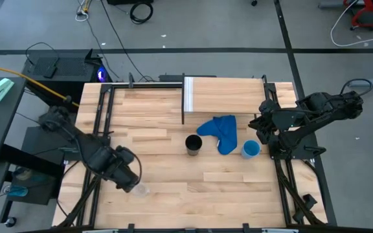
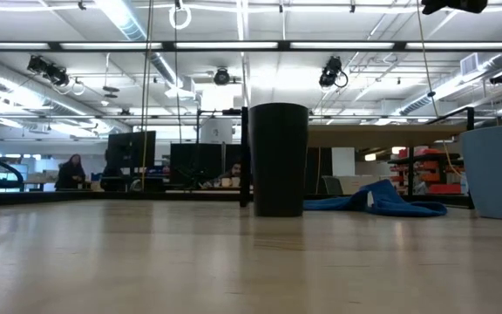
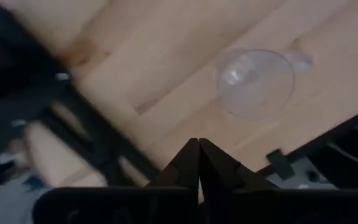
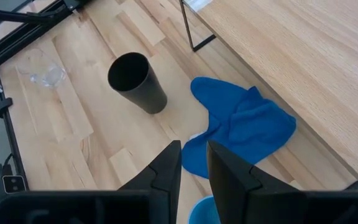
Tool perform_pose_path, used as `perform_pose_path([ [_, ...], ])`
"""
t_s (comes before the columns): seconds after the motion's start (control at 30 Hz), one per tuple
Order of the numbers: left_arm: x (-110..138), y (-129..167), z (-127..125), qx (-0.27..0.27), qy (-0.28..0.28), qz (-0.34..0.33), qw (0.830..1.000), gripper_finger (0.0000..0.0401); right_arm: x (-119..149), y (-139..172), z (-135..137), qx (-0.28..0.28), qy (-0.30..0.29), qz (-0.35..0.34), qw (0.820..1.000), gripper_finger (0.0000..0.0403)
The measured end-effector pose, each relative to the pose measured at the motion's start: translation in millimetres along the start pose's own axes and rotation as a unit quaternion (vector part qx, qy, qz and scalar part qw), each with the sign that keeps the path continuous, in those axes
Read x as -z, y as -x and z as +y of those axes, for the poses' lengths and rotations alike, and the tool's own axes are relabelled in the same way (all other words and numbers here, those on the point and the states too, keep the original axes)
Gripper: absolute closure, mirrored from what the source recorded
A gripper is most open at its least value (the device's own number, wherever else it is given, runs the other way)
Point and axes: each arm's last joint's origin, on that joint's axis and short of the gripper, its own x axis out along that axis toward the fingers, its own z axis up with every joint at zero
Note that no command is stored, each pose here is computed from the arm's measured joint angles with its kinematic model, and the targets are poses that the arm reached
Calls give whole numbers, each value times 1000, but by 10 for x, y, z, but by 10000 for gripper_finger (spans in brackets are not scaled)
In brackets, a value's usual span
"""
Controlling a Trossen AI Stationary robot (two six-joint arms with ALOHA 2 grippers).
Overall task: Stack small to large cups/mugs on shelf
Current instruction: Put the transparent mug on the shelf
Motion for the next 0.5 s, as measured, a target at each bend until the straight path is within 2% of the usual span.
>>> perform_pose_path([
  [0.17, -13, -350, 88, 103, -3, -4, 995, 328, 0, -2, 1, 0, -6, 0, 1000, 318],
  [0.3, -39, -593, 223, 110, 23, 12, 994, 287, 0, -1, 1, 0, -11, 0, 1000, 318],
  [0.5, -42, -771, 338, 105, 41, 16, 994, 243, 0, -1, 0, 0, -15, 0, 1000, 318],
])
